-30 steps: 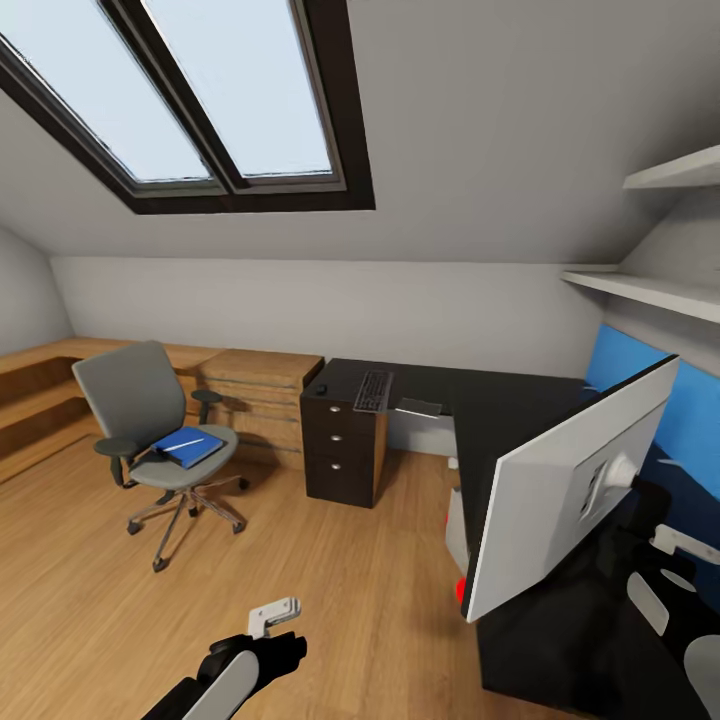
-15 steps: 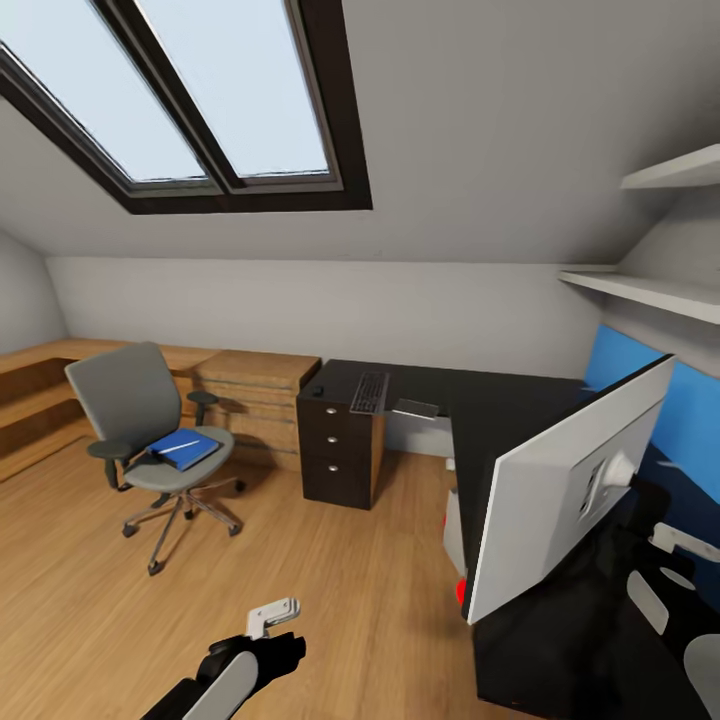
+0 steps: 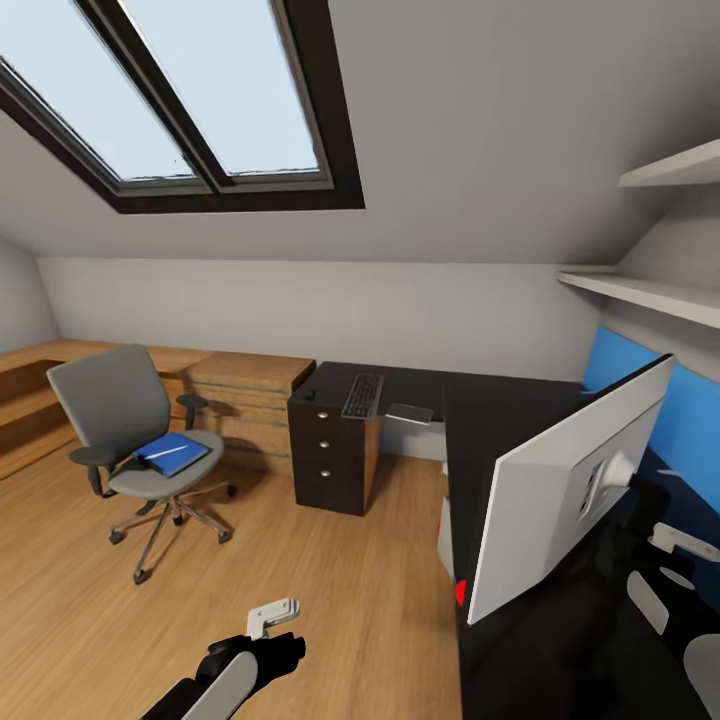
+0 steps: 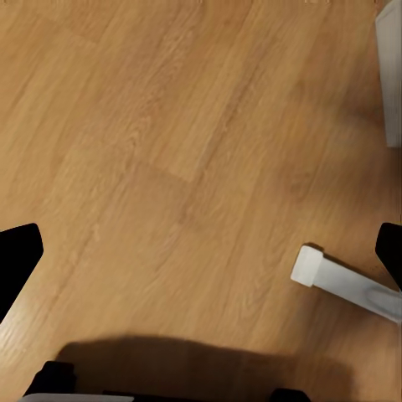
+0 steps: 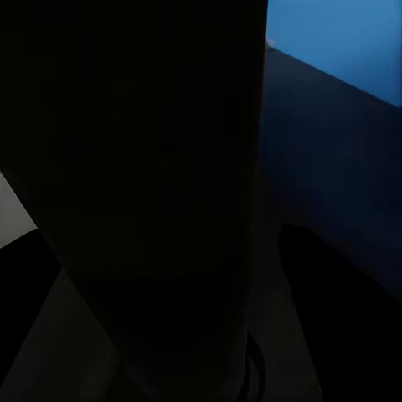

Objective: In the bedroom, organize the workspace by keeping the computer under the desk, ensuring the monitor is on the desk, placing the keyboard on the desk next to the monitor, placing the mouse on the desk next to the keyboard, moving the folder from the swivel chair onto the desk next to the mouse, stacking the notebook on top of the folder with the pen on top of the notebook, and positioning the swivel chair next to the desk.

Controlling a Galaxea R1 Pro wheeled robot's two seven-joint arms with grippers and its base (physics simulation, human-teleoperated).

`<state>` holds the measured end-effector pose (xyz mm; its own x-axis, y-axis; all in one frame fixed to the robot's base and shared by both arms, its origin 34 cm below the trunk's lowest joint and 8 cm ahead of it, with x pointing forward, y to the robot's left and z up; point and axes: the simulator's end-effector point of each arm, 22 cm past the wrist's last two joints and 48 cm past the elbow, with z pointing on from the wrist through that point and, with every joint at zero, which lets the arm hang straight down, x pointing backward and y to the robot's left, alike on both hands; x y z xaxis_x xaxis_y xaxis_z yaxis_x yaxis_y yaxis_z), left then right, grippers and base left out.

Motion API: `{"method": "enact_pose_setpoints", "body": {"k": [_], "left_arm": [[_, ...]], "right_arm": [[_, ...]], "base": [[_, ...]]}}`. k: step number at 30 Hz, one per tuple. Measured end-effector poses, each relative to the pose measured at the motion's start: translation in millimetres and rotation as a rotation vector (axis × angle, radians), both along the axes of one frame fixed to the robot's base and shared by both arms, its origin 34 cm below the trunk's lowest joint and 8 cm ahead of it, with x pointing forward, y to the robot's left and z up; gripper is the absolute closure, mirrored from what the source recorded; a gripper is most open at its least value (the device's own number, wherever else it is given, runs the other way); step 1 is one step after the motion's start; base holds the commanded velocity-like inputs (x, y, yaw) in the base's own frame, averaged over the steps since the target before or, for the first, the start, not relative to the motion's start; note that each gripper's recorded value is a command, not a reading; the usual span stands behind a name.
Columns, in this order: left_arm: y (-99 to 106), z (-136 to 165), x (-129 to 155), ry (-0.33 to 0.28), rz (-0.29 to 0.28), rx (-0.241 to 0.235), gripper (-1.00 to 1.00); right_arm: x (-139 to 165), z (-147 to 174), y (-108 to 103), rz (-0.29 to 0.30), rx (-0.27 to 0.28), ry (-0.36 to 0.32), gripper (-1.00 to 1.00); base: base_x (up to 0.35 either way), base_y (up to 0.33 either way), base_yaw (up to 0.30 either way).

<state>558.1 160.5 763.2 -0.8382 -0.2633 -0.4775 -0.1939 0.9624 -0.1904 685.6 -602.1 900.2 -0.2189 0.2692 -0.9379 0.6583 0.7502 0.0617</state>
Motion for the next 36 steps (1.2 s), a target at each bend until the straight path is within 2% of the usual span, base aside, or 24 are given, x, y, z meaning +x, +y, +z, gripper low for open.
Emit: {"method": "enact_pose_setpoints", "body": {"k": [6,14,22,36], "left_arm": [[0.1,-0.3,-0.3,0.002,0.001,0.0,-1.0],[-0.2,-0.4,-0.2,0.002,0.001,-0.001,-1.0],[0.1,-0.6,-0.3,0.003,0.002,-0.001,-1.0],[0.5,2.2,0.7,-0.003,0.003,0.0,-1.0]], "right_arm": [[0.2,0.1,0.1,0.0,0.0,0.0,1.0],[0.3,-0.2,0.2,0.001,-0.001,0.001,1.0],[1.2,0.0,1.3,0.004,-0.001,0.001,1.0],[-1.6,-0.3,0.6,-0.006,0.012,-0.005,1.0]], "base": [[0.175,-0.187,0.0],[0.007,-0.018,0.0],[0.0,-0.258,-0.008],[0.0,-0.017,-0.086]]}}
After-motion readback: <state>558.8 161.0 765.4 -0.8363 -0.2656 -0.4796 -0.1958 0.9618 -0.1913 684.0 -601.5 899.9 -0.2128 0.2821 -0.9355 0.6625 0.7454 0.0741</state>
